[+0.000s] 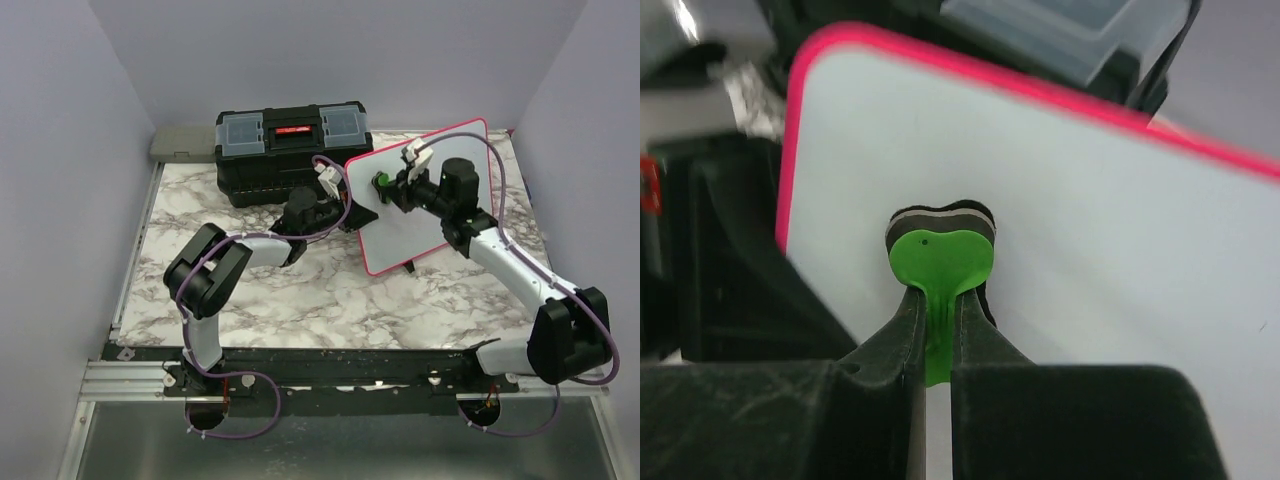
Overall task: Erase the whiteboard
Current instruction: Erase the whiteboard at the whiteboard stand.
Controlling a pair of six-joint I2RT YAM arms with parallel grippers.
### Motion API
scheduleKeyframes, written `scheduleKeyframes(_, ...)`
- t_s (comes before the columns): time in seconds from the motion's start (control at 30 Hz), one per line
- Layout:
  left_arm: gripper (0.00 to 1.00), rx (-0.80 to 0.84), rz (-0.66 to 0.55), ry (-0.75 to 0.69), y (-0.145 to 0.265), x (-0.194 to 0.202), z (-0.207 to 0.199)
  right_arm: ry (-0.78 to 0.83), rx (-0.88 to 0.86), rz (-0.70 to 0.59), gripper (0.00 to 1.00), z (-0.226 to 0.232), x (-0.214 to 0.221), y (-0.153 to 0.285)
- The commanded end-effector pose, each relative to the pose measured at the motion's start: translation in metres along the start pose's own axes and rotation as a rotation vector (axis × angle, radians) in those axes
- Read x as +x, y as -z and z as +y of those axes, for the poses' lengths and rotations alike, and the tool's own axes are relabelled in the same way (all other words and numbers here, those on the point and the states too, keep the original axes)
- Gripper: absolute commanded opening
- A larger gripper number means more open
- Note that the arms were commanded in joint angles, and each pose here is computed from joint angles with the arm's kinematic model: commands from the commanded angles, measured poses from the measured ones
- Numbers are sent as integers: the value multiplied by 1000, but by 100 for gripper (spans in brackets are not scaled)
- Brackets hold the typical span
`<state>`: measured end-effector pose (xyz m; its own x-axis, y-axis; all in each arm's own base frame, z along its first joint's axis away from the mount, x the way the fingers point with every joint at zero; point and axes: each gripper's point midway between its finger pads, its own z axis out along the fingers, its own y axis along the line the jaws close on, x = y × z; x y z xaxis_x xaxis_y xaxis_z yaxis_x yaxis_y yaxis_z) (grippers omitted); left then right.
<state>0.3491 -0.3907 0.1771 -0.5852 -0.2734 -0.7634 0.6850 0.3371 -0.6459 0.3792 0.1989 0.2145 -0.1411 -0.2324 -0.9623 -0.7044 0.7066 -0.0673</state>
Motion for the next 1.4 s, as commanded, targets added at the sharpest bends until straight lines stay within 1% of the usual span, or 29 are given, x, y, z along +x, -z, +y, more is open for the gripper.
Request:
scheduleKeyframes(0.0,0,141,-13,-69,0,-8,-40,-56,27,-18,1,-7,-29,-13)
scheduleKeyframes(0.1,0,141,-13,-69,-1,-8,-40,-50,-8,32,1,5,-22,-28)
scheduleKeyframes(0.2,0,137,-18,-68,-2,-9,-40,5,-47,80,1,34,-9,-36)
scheduleKeyframes(0.33,0,130,-23,-69,-2,-10,-39,72,-55,118,1,55,14,-31)
scheduleKeyframes(0.5,0,130,-23,-62,-5,-9,-37,93,-41,236,1,63,52,-18)
scheduleKeyframes(0.53,0,131,-23,-62,-5,-8,-37,100,-7,245,1,57,57,-16)
scheduleKeyframes(0.63,0,129,-23,-66,-3,-8,-37,121,208,240,1,19,55,-7)
scheduleKeyframes(0.67,0,128,-23,-69,-2,-8,-37,119,254,233,1,6,55,-3)
scheduleKeyframes(1.0,0,124,-25,-80,2,-9,-38,-17,491,230,1,-92,76,37)
scheduleKeyframes(1.17,0,118,-28,-87,3,-8,-36,-108,616,247,1,-151,94,64)
scheduleKeyframes(1.37,0,113,-31,-99,3,-7,-34,-251,763,223,1,-193,102,103)
